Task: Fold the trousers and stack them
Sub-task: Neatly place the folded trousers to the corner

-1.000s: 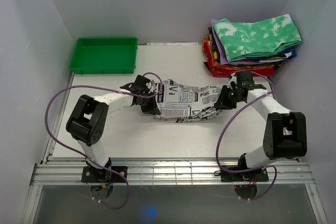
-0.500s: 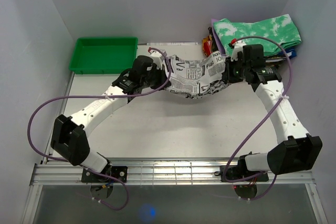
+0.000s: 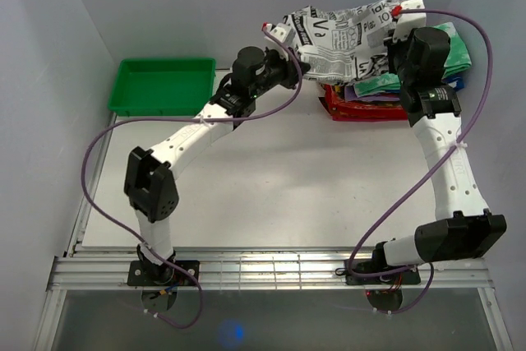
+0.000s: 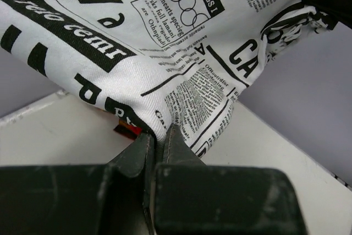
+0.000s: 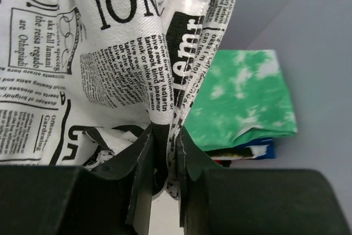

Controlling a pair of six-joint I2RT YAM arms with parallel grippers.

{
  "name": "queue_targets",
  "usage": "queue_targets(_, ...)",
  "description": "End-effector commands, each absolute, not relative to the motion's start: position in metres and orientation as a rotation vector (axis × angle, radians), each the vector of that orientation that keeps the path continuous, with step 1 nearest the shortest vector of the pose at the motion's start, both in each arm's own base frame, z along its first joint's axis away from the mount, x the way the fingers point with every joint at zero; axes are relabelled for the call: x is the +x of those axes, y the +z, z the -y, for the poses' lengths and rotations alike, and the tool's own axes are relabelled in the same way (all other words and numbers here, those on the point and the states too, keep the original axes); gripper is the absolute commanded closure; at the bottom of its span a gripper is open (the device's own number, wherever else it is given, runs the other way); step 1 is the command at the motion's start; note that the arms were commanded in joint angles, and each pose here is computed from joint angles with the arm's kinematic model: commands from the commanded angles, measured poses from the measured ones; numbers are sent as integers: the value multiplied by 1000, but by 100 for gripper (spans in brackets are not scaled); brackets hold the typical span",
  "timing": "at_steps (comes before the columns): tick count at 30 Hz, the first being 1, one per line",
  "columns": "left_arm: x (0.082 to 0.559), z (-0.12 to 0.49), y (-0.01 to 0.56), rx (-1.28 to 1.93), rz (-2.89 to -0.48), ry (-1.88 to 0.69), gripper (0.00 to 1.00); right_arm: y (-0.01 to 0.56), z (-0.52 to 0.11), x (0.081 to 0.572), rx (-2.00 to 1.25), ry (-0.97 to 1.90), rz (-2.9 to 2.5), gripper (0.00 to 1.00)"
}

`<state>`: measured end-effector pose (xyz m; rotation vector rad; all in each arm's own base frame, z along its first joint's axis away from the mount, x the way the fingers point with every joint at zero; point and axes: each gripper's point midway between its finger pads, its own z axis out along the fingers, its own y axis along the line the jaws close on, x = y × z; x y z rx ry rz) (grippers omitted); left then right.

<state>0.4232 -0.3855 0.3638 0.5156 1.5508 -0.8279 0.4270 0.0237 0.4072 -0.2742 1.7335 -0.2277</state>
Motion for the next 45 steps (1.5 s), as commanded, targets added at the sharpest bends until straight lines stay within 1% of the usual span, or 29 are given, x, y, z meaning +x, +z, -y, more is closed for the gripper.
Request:
queue_targets(1, 446, 413, 407, 506, -1356, -865, 100, 497, 30, 455, -98, -484, -1401, 92)
queue_targets(2, 451, 417, 430, 502, -1293, -873, 100, 504, 46, 457, -62, -527, -1378, 92)
queue_targets(3, 466, 430, 413, 505, -1297, -875, 100, 510, 55, 461, -42, -551, -1357, 92)
queue_targets(5, 478, 443, 412, 502, -1262, -893, 100, 527, 73, 470, -6, -608, -1300, 92)
queue_targets(6, 481, 445, 440, 486, -1181, -904, 100, 532, 100, 471, 34, -662, -1290, 92)
queue_targets(7, 496, 458, 413, 487, -1206, -910, 100, 540, 110, 478, 54, -685, -1264, 92)
queue_targets(8, 501, 462, 413, 481, -1187, -921, 100, 546, 121, 479, 67, -714, -1250, 92)
queue_targets(9, 501, 465, 432, 464, -1116, -945, 100, 549, 139, 479, 95, -752, -1238, 92)
queue_targets(10, 508, 477, 408, 490, -1119, -967, 100, 543, 148, 488, 99, -774, -1246, 92)
queue_targets(11, 509, 480, 408, 489, -1093, -976, 100, 554, 156, 485, 112, -812, -1215, 92)
queue_targets(13, 510, 483, 413, 479, -1016, -981, 100, 550, 174, 491, 124, -869, -1210, 92)
queue_targets(15, 508, 492, 403, 493, -976, -958, 100, 558, 190, 486, 140, -938, -1187, 92)
queue_targets(17, 513, 497, 389, 498, -978, -953, 100, 555, 202, 488, 155, -978, -1195, 92)
queue_targets(20, 512, 505, 383, 491, -962, -948, 100, 546, 218, 487, 161, -1038, -1224, 92)
queue_targets(21, 512, 514, 369, 497, -974, -951, 100, 541, 220, 486, 152, -1060, -1233, 92)
queue_targets(23, 505, 522, 374, 515, -929, -941, 100, 535, 222, 483, 146, -1086, -1239, 92)
queue_targets(24, 506, 532, 356, 525, -947, -939, 100, 525, 223, 484, 140, -1100, -1250, 92)
queue_targets(29, 520, 535, 326, 481, -997, -892, 100, 507, 232, 478, 157, -1155, -1280, 92)
queue_targets(33, 528, 534, 314, 503, -976, -841, 100, 489, 240, 481, 180, -1203, -1310, 92)
queue_targets(34, 531, 533, 310, 496, -984, -831, 97, 480, 242, 485, 178, -1214, -1328, 92)
queue_targets(36, 540, 529, 297, 489, -1007, -806, 88, 464, 247, 488, 184, -1250, -1352, 92)
queue_targets(37, 543, 527, 293, 480, -1018, -797, 82, 455, 249, 491, 179, -1261, -1368, 92)
queue_targets(38, 547, 525, 290, 480, -1022, -790, 72, 450, 251, 490, 201, -1277, -1356, 92)
queue_targets(39, 551, 520, 290, 477, -1024, -779, 68, 450, 250, 489, 178, -1313, -1350, 92)
queue_targets(41, 553, 516, 292, 484, -1024, -779, 62, 453, 253, 490, 190, -1349, -1339, 92)
queue_targets(44, 560, 508, 292, 474, -1037, -775, 59, 450, 256, 488, 207, -1418, -1357, 92)
queue_targets(45, 559, 506, 298, 472, -1030, -776, 56, 448, 255, 486, 210, -1432, -1351, 92)
